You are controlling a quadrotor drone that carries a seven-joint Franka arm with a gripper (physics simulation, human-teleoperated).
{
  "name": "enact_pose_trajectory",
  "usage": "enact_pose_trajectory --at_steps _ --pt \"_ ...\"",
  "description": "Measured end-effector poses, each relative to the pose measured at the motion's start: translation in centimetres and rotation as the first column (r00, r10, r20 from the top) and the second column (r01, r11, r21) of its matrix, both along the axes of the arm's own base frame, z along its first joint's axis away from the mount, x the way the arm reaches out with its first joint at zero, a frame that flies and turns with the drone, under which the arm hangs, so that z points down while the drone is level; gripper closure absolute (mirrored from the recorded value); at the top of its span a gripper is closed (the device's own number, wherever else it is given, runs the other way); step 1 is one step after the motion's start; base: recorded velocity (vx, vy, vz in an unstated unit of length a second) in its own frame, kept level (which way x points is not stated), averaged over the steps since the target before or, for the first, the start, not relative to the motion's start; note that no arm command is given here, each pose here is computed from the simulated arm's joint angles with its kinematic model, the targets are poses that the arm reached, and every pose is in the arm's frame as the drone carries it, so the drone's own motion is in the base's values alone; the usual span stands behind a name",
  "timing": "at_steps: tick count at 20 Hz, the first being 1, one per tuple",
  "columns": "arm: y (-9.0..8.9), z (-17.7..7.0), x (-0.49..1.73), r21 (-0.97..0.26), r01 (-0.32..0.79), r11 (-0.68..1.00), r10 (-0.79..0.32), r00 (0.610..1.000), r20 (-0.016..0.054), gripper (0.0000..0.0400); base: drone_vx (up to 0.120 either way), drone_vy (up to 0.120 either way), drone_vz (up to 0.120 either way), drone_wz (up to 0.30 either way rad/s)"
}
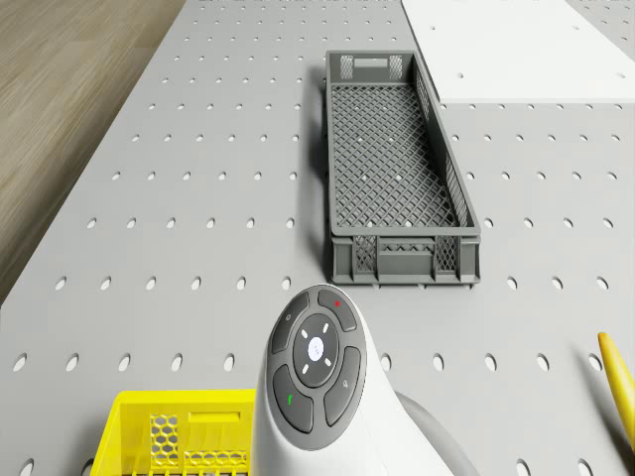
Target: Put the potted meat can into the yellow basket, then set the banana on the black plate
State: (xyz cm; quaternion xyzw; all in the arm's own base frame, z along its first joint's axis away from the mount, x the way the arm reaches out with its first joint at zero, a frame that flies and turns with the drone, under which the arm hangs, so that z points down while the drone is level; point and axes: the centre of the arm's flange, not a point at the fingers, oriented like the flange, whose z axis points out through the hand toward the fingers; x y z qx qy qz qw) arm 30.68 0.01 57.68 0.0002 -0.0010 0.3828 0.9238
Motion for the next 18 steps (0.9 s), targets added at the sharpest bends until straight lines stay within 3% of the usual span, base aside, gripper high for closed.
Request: enact_pose_trajectory --at_steps 6,14,18 --pt "0.0 0.0 0.0 0.0 0.0 1.0 0.0 1.0 0.0 0.0 0.0 -0.12 0.0 0.0" --pt "0.0 0.0 0.0 0.0 0.0 1.0 0.0 1.0 0.0 0.0 0.12 -0.12 0.0 0.0" --pt "0.0 0.0 0.0 0.0 0.0 1.0 0.0 1.0 0.0 0.0 0.01 -0.12 0.0 0.0"
